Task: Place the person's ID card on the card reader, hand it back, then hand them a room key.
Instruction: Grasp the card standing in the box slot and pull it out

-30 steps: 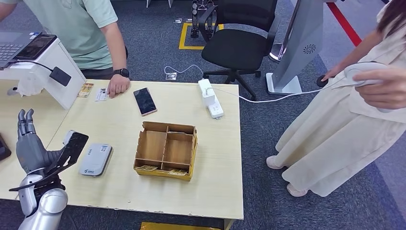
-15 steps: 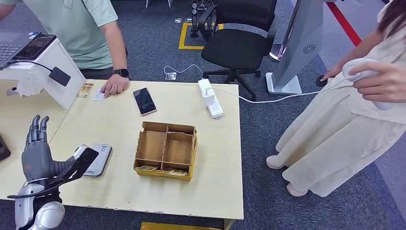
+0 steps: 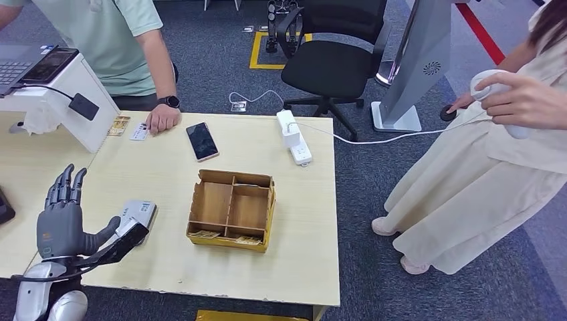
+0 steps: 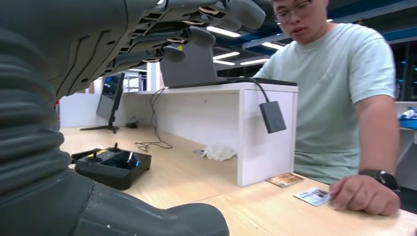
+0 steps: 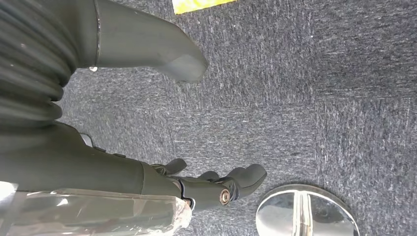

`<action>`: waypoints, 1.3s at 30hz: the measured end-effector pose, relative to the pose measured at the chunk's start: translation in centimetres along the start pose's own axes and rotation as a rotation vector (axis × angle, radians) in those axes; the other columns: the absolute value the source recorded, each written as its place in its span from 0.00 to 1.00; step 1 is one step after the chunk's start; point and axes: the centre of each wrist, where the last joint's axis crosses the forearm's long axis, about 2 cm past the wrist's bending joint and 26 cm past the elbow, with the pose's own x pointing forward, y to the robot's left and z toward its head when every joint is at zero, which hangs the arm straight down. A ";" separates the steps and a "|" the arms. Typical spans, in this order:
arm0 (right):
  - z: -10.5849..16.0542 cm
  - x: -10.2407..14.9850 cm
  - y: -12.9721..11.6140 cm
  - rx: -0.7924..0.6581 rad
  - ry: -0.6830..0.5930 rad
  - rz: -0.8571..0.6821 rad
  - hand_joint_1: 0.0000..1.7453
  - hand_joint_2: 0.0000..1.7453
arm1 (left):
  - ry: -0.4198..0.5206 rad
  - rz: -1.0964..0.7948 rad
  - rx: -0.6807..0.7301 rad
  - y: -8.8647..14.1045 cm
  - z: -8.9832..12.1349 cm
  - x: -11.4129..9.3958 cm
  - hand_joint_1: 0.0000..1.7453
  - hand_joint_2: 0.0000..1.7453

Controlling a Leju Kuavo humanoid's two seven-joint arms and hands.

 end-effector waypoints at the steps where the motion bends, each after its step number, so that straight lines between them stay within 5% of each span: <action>1: 0.0 0.0 0.0 -0.001 -0.002 0.000 0.00 1.00 | -0.014 -0.006 -0.006 -0.1 0.0 0.2 0.00 1.00; 7: -0.4 0.6 -0.2 -0.005 -0.021 0.001 0.00 1.00 | -0.171 -0.032 -0.065 -1.6 -0.9 3.6 0.00 1.00; 19: -0.6 1.0 -0.3 -0.008 -0.029 -0.004 0.00 1.00 | -0.335 0.022 -0.184 -3.2 -0.9 6.7 0.00 1.00; 30: -0.9 1.8 -0.4 -0.005 -0.047 0.005 0.00 1.00 | -0.507 0.043 -0.335 -3.7 -0.8 7.3 0.00 1.00; 39: -1.1 2.1 -0.5 -0.001 -0.052 0.004 0.00 1.00 | -0.512 -0.027 -0.407 -3.5 0.2 5.1 0.00 1.00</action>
